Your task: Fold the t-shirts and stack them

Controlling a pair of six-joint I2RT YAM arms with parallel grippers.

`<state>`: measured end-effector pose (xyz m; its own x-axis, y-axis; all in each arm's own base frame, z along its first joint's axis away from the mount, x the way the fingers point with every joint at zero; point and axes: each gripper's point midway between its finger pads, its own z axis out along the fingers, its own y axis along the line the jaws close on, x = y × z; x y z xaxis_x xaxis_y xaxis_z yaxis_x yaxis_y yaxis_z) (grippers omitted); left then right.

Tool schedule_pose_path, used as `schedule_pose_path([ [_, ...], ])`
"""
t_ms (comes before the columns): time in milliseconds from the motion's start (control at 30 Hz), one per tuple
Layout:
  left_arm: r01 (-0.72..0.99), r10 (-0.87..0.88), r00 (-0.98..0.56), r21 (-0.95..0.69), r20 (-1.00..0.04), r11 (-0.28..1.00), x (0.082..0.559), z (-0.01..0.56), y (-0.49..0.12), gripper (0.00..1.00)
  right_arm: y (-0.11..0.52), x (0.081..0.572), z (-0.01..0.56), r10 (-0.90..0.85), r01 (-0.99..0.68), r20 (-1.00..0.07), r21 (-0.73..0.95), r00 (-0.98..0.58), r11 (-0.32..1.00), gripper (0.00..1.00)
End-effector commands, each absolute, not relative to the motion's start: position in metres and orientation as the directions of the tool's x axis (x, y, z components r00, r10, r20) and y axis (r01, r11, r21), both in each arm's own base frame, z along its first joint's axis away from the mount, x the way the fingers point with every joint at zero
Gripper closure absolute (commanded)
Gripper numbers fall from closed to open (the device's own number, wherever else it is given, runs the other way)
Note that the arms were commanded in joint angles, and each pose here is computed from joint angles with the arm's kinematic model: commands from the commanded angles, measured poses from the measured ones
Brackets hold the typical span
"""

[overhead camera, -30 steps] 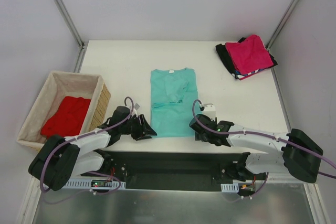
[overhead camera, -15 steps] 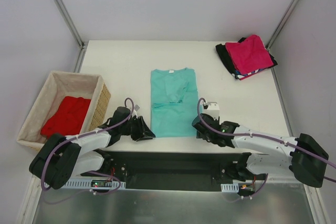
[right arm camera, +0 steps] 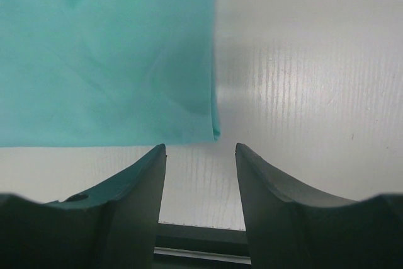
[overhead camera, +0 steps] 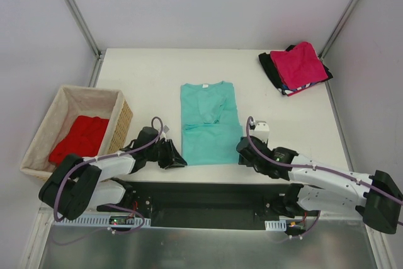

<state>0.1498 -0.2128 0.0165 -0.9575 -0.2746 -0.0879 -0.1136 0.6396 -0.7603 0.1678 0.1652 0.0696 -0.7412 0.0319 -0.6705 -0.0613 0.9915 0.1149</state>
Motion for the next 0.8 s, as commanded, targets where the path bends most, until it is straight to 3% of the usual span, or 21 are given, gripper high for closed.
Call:
schedule_pose_path([
  [0, -0.128, -0.281, -0.953, -0.688, -0.115, 0.714, 0.152, -0.002, -0.2, 0.82, 0.163, 0.172, 0.087, 0.041, -0.061, -0.698, 0.121, -0.715, 0.991, 0.48],
  [267, -0.132, -0.283, -0.952, -0.68, -0.116, 0.722, 0.156, -0.004, -0.201, 0.97, 0.166, 0.171, 0.086, 0.048, -0.064, -0.692, 0.135, -0.72, 0.989, 0.48],
  [467, -0.129, -0.278, -0.954, -0.681, -0.113, 0.721, 0.154, -0.003, -0.201, 0.99, 0.17, 0.166, 0.069, 0.097, -0.052, -0.675, 0.197, -0.731, 0.979, 0.48],
  [667, -0.125, -0.277, -0.954, -0.687, -0.115, 0.716, 0.154, 0.0, -0.202, 0.99, 0.175, 0.166, 0.064, 0.258, -0.067, -0.704, 0.398, -0.662, 0.915, 0.48],
  [767, -0.122, -0.275, -0.954, -0.686, -0.118, 0.717, 0.154, -0.001, -0.201, 0.99, 0.167, 0.165, 0.067, 0.289, -0.061, -0.712, 0.423, -0.64, 0.904, 0.48],
])
